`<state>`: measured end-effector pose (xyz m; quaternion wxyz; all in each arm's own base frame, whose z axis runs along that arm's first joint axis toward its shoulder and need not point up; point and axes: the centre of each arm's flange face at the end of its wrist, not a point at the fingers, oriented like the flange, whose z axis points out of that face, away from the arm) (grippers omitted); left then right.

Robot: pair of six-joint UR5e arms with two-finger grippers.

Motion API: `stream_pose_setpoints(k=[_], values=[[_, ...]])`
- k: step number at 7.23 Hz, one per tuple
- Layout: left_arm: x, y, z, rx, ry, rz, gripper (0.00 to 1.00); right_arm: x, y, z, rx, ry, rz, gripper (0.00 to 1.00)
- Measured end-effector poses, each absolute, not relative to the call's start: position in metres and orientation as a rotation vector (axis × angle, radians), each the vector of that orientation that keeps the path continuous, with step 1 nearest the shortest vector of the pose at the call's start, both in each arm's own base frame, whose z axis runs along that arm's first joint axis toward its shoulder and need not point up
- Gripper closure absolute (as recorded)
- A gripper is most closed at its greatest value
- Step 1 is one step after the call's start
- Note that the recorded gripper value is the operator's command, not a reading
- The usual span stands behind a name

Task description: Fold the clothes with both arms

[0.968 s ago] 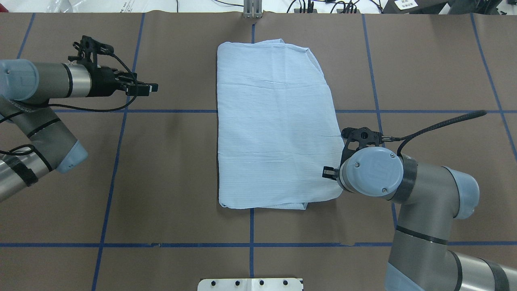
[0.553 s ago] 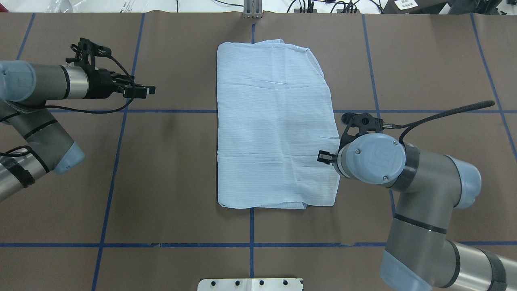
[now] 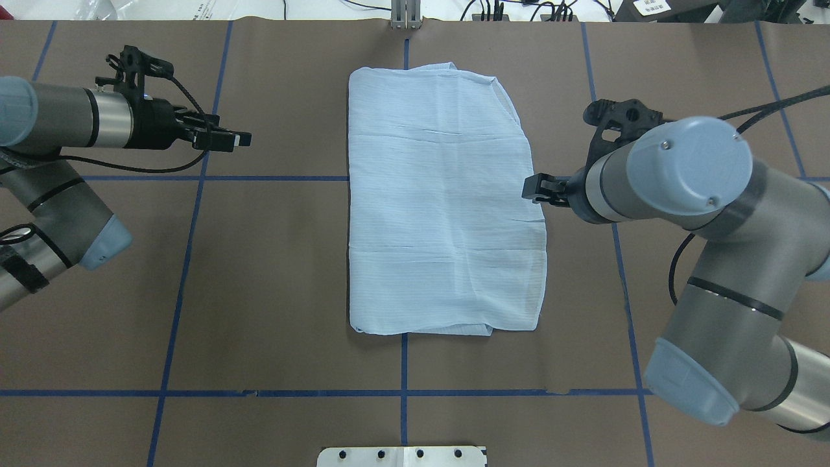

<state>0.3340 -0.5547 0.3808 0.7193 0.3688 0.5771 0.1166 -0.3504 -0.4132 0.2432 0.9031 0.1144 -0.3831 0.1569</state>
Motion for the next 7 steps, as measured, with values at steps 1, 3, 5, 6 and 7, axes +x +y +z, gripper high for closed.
stream_pose_setpoints(k=[1, 3, 5, 6, 7], values=[[0.333, -0.546, 0.360, 0.800, 1.325, 0.255, 0.00, -0.337, -0.418, 0.242, 0.248, -0.811, 0.288, 0.00], [0.338, -0.525, 0.334, 0.705, 1.394, 0.197, 0.00, -0.319, -0.412, 0.277, 0.296, -0.899, 0.237, 0.00], [0.367, -0.497, 0.323, 0.623, 1.334, 0.148, 0.00, -0.303, -0.400, 0.336, 0.307, -0.922, 0.246, 0.00], [0.389, -0.476, 0.301, 0.563, 1.249, 0.114, 0.00, -0.299, -0.397, 0.351, 0.302, -0.912, 0.255, 0.00], [0.410, -0.449, 0.280, 0.503, 1.155, 0.075, 0.00, -0.298, -0.396, 0.357, 0.301, -0.906, 0.260, 0.00]])
